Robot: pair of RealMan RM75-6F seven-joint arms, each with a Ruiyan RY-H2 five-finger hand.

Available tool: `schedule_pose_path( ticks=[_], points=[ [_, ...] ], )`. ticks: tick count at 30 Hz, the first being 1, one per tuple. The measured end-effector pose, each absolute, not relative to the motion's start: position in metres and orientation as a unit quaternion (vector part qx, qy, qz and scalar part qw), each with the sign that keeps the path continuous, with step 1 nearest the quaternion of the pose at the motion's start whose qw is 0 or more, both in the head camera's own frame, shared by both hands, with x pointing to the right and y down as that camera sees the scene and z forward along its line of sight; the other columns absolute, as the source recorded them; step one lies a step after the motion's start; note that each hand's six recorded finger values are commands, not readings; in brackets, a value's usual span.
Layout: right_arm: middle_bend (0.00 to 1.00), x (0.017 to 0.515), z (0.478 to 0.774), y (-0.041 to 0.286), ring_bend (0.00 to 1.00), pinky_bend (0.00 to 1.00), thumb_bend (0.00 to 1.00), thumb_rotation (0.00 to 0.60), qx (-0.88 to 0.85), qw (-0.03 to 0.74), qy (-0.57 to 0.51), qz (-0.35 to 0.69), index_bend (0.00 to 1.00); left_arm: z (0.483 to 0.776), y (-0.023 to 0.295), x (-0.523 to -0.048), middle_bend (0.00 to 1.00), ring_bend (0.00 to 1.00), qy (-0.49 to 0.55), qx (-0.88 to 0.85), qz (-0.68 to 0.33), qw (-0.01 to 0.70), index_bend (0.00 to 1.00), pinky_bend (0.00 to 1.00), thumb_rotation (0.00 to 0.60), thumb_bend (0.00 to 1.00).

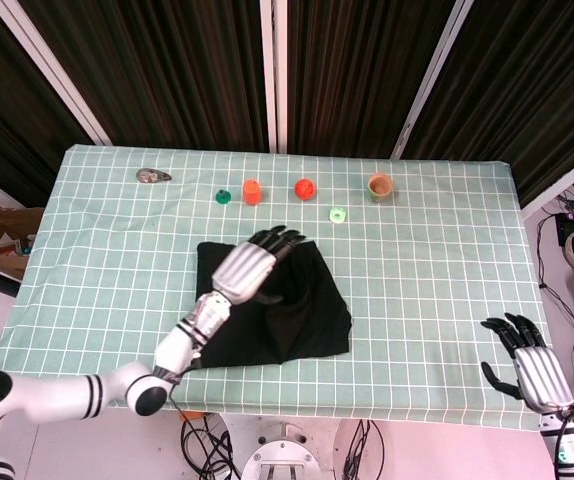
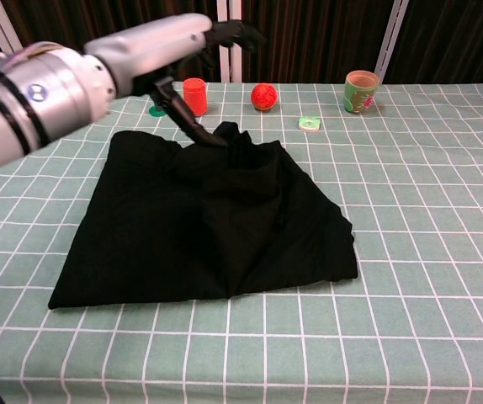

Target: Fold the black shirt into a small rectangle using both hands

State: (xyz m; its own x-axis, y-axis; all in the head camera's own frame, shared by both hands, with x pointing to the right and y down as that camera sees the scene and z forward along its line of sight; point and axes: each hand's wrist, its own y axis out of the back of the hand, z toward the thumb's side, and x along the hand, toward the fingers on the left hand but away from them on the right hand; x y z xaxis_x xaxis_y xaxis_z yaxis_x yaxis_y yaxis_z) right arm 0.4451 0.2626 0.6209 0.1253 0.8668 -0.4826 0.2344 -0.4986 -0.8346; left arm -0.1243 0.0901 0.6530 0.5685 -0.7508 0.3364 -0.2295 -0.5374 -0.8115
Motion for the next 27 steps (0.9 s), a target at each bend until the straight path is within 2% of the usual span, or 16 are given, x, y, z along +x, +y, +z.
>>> schedule_pose_path(
  ticks=[6, 10, 19, 27],
  points=[
    [0.22, 0.423, 0.626, 0.232, 0.06, 0.11, 0.34, 0.600, -0.708, 0.330, -0.362, 0.509, 0.24, 0.654, 0.108, -0.219, 0.10, 0.07, 0.325, -0.756, -0.425, 0.377, 0.10, 0.19, 0.600, 0.00],
    [0.23, 0.376, 0.635, 0.198, 0.06, 0.11, 0.34, 0.600, -0.740, 0.360, -0.311, 0.476, 0.24, 0.654, 0.131, -0.266, 0.10, 0.07, 0.338, -0.735, -0.466, 0.359, 0.10, 0.19, 0.600, 0.00],
    [0.21, 0.230, 0.648, 0.136, 0.06, 0.11, 0.34, 0.600, -0.807, 0.406, -0.196, 0.383, 0.24, 0.644, 0.162, -0.312, 0.10, 0.07, 0.366, -0.704, -0.502, 0.343, 0.10, 0.19, 0.600, 0.00],
    [0.16, 0.112, 0.666, 0.116, 0.04, 0.10, 0.33, 0.600, -0.839, 0.404, -0.114, 0.347, 0.14, 0.641, 0.178, -0.326, 0.10, 0.07, 0.371, -0.701, -0.514, 0.328, 0.10, 0.19, 0.600, 0.00]
  ],
)
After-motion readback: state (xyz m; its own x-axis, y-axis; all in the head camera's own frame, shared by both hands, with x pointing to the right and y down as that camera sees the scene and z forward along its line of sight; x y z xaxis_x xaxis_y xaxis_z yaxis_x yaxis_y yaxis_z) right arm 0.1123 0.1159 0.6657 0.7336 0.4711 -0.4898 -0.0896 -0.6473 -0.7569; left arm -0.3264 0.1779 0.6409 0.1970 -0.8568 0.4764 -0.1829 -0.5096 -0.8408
